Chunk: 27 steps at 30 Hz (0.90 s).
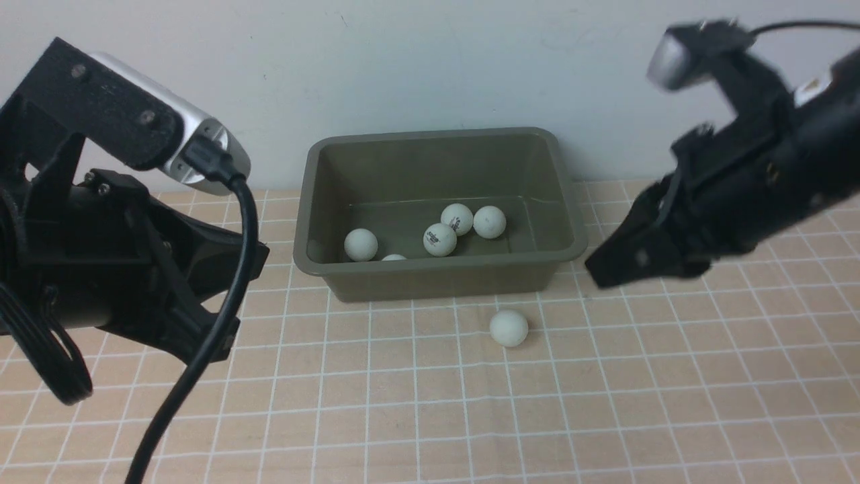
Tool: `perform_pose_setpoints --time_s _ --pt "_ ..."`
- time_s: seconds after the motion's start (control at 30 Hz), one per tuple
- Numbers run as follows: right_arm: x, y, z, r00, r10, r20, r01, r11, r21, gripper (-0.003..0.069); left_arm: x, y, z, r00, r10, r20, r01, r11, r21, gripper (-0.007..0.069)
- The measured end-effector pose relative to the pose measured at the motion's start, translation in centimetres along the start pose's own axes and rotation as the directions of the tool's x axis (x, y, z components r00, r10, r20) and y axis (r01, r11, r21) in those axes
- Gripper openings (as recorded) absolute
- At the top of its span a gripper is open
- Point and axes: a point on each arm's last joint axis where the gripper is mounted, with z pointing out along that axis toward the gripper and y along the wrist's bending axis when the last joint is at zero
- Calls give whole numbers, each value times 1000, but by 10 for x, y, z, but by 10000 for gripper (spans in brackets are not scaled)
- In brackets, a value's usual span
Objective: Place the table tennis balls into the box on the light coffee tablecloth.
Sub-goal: 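Reach for and grasp a ping pong ball on the table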
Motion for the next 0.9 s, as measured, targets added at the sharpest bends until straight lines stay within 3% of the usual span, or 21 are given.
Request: perform_pose_setpoints --time_s 0.17,0.3,0.57,0.67,0.9 --pt "13 4 56 998 -43 48 38 995 90 80 0 0 0 1000 -1 0 1 1000 1 -68" --pt "10 -2 97 994 21 107 -36 990 138 126 0 0 0 1000 -1 0 1 1000 1 -68" --pt "15 -29 145 985 134 105 -152 970 190 398 0 0 0 1000 -1 -2 1 1000 2 -68" --pt "16 -36 153 981 156 115 -177 963 204 469 0 0 0 1000 -1 -2 1 1000 2 -68" --pt "15 -45 165 963 206 174 -241 946 216 489 0 0 0 1000 -1 -4 1 1000 4 -68"
